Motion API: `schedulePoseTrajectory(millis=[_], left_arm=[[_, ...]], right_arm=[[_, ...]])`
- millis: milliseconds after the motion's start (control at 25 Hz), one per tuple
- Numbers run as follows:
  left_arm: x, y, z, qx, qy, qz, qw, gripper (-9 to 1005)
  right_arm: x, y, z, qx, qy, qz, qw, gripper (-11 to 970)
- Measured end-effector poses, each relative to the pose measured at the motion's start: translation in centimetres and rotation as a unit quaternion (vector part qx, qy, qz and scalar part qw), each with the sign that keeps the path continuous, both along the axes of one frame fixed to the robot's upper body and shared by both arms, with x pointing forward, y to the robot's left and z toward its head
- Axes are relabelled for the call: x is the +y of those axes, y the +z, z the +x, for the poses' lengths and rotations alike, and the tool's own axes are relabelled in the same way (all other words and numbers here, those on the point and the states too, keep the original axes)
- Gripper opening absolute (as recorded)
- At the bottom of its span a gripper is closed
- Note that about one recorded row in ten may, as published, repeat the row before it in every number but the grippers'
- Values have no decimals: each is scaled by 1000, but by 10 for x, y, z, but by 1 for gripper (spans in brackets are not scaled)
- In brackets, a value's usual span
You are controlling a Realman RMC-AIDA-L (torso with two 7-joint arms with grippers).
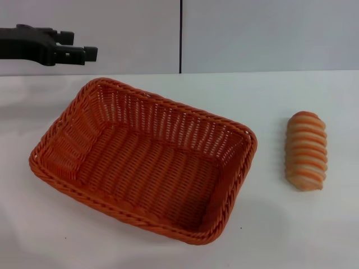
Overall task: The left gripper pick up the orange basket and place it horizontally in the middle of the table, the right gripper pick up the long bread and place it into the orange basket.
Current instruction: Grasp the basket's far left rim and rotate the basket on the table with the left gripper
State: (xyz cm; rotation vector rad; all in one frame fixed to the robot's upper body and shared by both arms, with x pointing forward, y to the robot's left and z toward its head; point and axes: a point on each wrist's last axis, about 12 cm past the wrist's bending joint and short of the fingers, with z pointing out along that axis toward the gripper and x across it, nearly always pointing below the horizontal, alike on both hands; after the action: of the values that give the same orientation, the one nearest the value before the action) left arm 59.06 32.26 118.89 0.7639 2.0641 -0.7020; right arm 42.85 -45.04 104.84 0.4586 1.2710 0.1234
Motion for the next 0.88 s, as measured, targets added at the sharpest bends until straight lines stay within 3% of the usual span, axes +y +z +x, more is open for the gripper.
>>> schedulePoseTrajectory(millis=[480, 880], left_arm=[[-19, -23, 11, 42, 9, 73, 996, 736], [-21, -34, 15, 45, 19, 75, 996, 721]], right_arm=[[4, -3, 0, 1, 2, 8, 1000, 800], [4, -4, -2, -2, -9, 14, 1000, 800]])
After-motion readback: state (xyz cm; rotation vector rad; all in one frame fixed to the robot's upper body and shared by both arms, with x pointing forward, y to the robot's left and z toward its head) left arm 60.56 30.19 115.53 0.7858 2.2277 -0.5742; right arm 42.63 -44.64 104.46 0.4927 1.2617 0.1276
